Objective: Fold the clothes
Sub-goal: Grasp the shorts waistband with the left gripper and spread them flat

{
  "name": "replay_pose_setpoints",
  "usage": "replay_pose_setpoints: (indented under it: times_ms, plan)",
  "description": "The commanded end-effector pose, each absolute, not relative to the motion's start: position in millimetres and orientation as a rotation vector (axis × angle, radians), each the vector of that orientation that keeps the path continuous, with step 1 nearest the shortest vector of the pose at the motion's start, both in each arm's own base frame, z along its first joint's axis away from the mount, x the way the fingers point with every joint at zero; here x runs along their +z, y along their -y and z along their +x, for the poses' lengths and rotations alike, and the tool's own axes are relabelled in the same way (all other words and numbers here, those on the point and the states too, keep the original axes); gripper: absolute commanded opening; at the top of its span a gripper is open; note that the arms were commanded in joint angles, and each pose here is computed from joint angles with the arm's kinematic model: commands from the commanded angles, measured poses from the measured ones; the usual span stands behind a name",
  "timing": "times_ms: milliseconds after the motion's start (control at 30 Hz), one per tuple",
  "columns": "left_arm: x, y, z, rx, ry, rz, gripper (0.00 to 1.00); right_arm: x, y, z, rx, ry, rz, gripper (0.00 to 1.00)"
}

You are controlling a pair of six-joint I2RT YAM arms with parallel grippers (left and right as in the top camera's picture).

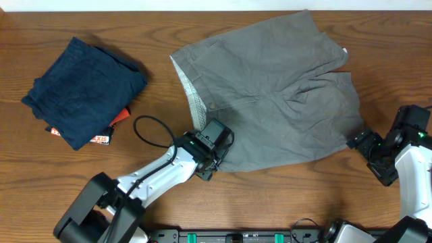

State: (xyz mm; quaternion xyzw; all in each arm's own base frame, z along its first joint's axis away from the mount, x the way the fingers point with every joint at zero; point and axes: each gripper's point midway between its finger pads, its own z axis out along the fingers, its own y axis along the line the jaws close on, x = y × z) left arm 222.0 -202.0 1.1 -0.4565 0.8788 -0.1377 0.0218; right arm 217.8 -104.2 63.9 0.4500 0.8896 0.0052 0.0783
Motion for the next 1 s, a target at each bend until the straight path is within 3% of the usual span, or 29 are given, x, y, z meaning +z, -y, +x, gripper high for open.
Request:
replay_pose_setpoints:
  times_ms: [0, 33, 100, 300, 767, 867, 967]
  plan:
    - [-20, 188, 213, -0.301, -2.744, -1.413, 0.37, 65, 106, 219, 0.015, -2.665, 1.339, 0.99]
    - [-19, 188, 214, -0.305, -2.751, -1.393, 0.29, 65, 106, 219, 0.015, -2.666, 1.339, 0.99]
    - [-17, 187, 216, -0.313, -2.77, -1.334, 0.23, 65, 106, 219, 0.012, -2.665, 1.338, 0.99]
    - [-3, 172, 220, -0.301, -2.852, -1.067, 0.15, 61, 108, 223, 0.016, -2.647, 1.329, 0.99]
    - [36, 153, 210, -0.325, -2.865, -0.916, 0.13, 6, 63, 210, 0.244, -2.729, 1.421, 0.92]
    - [35, 151, 206, -0.302, -2.878, -0.921, 0.13, -8, 64, 214, 0.249, -2.66, 1.442, 0.86]
    - [33, 145, 199, -0.258, -2.904, -0.93, 0.12, -17, 69, 224, 0.257, -2.58, 1.426, 0.71]
